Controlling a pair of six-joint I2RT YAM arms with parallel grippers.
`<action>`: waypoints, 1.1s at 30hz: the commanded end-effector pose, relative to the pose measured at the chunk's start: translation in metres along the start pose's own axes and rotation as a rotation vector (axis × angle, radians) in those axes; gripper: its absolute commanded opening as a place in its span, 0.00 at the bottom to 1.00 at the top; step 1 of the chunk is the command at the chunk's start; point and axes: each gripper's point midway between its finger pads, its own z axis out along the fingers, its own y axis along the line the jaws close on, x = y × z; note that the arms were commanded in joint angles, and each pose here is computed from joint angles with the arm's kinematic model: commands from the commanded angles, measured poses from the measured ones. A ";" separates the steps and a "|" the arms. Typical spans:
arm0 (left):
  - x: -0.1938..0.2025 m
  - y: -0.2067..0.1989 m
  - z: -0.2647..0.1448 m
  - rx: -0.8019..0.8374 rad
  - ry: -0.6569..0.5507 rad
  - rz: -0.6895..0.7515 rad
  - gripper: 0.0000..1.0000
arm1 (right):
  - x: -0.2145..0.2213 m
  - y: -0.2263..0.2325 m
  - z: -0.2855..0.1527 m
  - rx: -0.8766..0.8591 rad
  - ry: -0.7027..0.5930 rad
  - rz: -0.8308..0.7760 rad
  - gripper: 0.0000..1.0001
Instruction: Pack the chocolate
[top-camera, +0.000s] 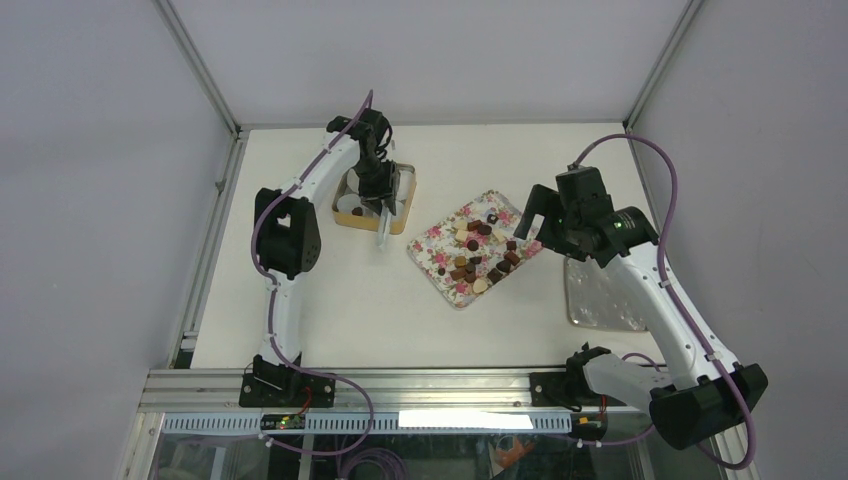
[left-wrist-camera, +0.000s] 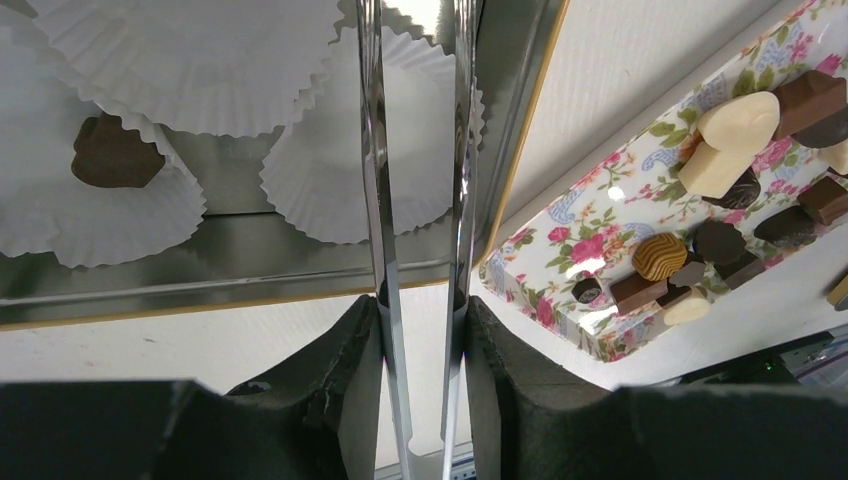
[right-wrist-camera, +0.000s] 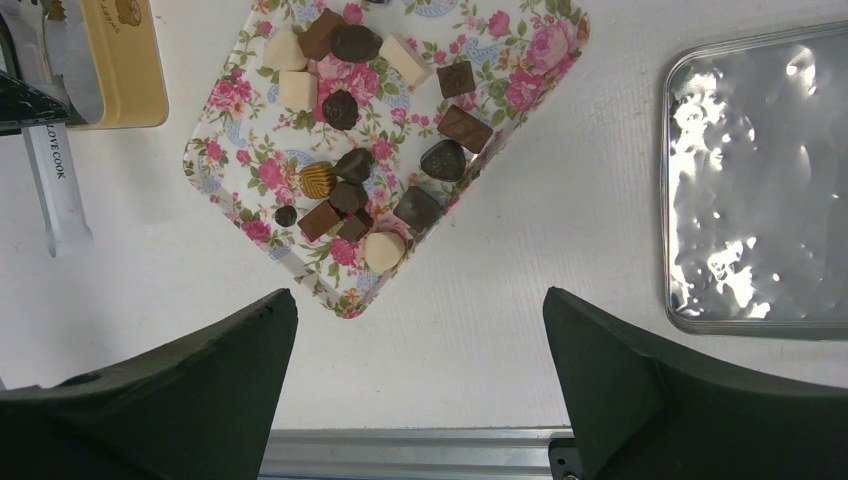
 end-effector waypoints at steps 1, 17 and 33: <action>-0.010 -0.012 -0.018 0.053 -0.046 0.030 0.31 | -0.019 0.013 -0.009 -0.052 -0.061 0.018 0.98; -0.015 -0.017 -0.041 0.055 -0.100 0.032 0.35 | -0.018 0.011 -0.014 -0.052 -0.068 0.020 0.98; 0.097 -0.089 -0.066 0.035 -0.115 0.232 0.38 | -0.015 0.011 -0.015 -0.062 -0.067 0.026 0.97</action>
